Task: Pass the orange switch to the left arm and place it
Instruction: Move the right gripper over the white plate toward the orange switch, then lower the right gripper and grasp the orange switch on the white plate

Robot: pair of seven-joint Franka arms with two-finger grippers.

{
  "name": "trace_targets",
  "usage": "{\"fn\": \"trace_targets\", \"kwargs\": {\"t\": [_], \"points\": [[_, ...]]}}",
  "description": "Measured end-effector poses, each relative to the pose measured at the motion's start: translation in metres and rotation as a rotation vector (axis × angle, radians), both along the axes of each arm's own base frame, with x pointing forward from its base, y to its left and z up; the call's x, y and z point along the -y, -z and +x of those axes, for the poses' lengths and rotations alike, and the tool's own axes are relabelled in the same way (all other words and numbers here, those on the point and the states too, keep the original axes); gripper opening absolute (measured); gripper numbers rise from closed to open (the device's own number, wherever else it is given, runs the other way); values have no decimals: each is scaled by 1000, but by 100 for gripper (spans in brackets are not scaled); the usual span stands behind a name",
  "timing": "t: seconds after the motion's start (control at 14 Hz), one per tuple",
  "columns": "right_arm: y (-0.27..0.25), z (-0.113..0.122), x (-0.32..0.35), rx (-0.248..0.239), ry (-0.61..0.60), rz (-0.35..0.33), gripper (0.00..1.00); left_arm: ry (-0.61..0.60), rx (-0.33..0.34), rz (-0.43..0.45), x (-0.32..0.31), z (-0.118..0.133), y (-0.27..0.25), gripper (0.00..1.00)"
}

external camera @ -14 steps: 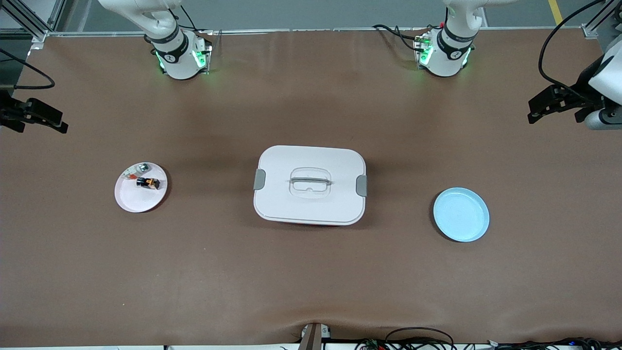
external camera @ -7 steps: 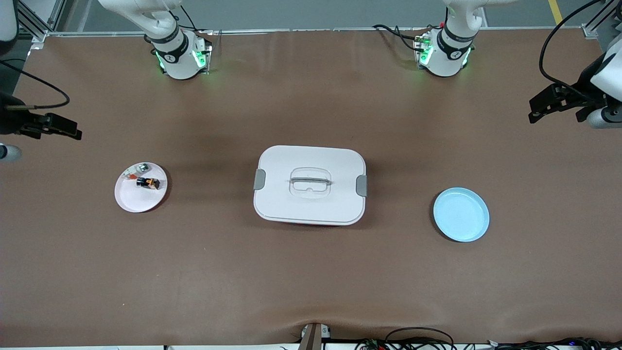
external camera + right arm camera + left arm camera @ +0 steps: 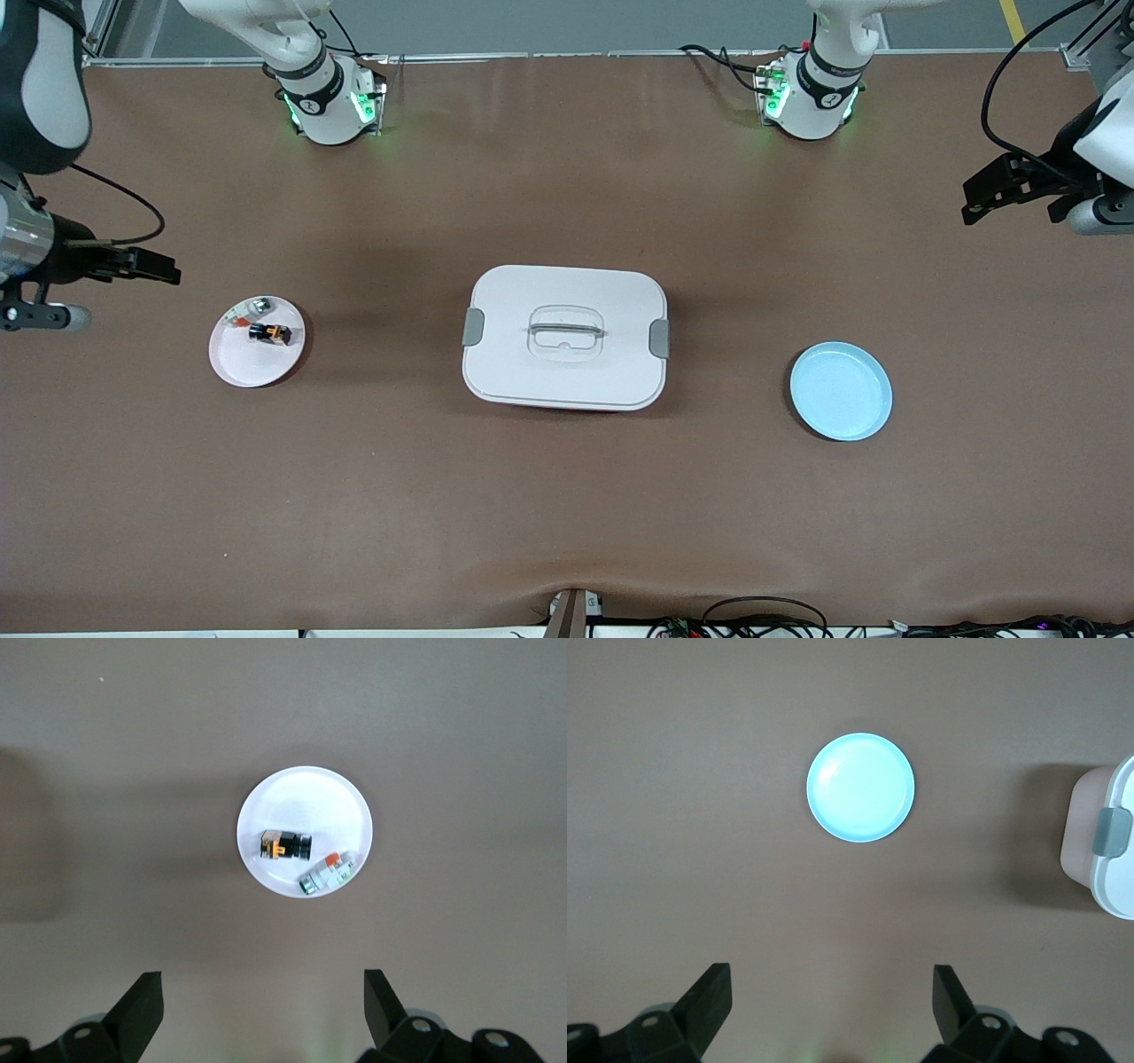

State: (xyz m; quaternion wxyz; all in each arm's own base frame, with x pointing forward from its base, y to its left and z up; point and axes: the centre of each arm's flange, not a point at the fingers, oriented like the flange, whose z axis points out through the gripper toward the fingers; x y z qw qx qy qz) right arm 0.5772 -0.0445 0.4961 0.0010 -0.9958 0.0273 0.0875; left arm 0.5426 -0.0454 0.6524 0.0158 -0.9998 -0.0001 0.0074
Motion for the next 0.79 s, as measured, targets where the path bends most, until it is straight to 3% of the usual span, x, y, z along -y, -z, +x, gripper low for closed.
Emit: {"fn": "trace_targets", "kwargs": {"t": [0.57,0.79], "points": [[108,-13,4,71,-9,-29,100,-2,0,0,0,0,0,100],[138,-22,-1,60,-8,-52,100,-1,-1,0,0,1,1,100]]}}
